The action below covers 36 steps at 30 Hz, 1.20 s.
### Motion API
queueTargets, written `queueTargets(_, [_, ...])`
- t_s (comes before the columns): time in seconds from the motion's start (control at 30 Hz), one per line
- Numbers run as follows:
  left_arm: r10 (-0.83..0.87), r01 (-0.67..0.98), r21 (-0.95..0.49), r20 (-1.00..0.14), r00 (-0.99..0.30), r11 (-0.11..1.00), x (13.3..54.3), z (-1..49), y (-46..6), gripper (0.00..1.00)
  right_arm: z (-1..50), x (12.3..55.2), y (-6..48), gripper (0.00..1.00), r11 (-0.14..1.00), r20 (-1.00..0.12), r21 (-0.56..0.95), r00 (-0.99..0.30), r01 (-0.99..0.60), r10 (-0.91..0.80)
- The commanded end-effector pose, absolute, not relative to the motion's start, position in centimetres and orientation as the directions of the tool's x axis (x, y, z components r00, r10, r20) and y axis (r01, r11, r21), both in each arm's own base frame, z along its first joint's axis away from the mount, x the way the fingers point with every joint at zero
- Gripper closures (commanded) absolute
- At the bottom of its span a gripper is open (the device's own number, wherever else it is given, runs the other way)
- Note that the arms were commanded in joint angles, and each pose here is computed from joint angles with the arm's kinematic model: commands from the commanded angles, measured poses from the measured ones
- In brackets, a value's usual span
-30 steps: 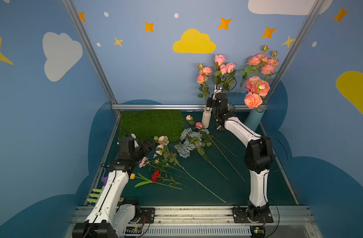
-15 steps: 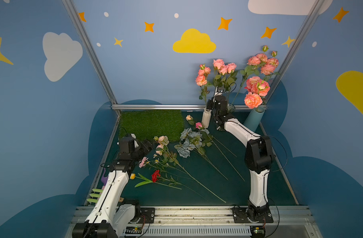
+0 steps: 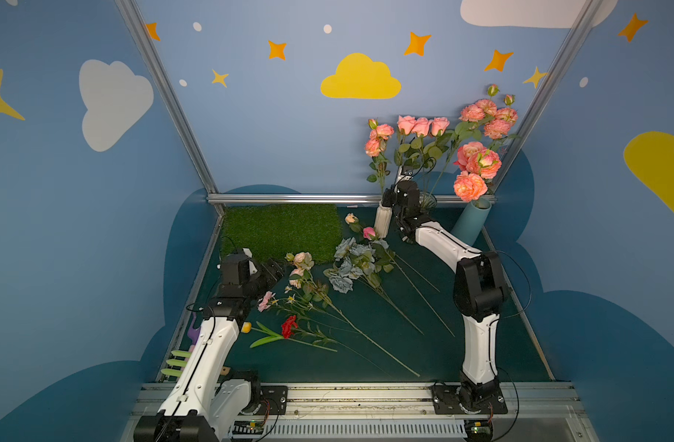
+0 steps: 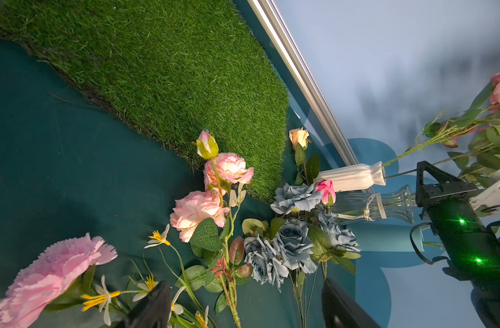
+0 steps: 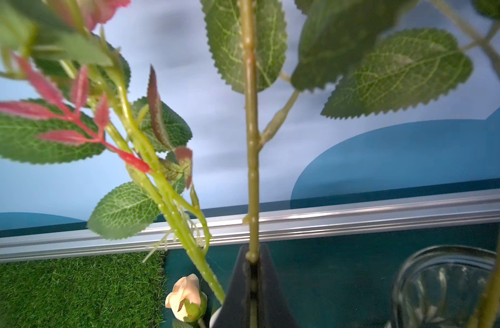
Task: Place the pink flowers into the vase
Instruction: Place the flower in the vase.
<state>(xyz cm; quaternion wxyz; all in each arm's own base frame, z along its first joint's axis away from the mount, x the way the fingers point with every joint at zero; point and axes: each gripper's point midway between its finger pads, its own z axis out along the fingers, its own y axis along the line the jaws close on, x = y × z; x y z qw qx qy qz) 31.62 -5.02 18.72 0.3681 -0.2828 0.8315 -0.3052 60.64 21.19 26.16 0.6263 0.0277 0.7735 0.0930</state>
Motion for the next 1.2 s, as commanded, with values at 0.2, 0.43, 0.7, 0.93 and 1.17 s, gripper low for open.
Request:
queueTargets(0.2, [-0.704,-0.275,-0.695,-0.458,-0.543,0.664,31.2,18.5,-4.1,0.17,22.9,60.9,21.2,0.78,0.98,-0.945,0.183,-0.288,-0.082,0.152])
queueTargets(0.43, [-0.708,-0.284,-0.693,-0.455,-0.54,0.663,31.1,18.3,-3.9,0.17,22.2,60.5,20.9,0.75,0.98,-0.941,0.182,-0.303,-0.077,0.151])
queueTargets(0.7, [-0.707,-0.283,-0.692,-0.458,-0.539,0.664,31.2,18.3,-3.9,0.17,22.9,58.9,20.9,0.74,0.982,-0.943,0.169,-0.301,-0.079,0.138])
queueTargets(0.93, [-0.703,-0.29,-0.683,-0.461,-0.542,0.67,31.0,18.4,-3.8,0.17,24.6,56.9,21.3,0.75,0.986,-0.952,0.137,-0.288,-0.095,0.104])
queueTargets(1.17, [-0.655,-0.284,-0.629,-0.497,-0.569,0.724,30.4,18.9,-4.6,0.17,27.0,54.8,21.6,0.75,0.986,-0.959,0.111,-0.272,-0.124,0.074])
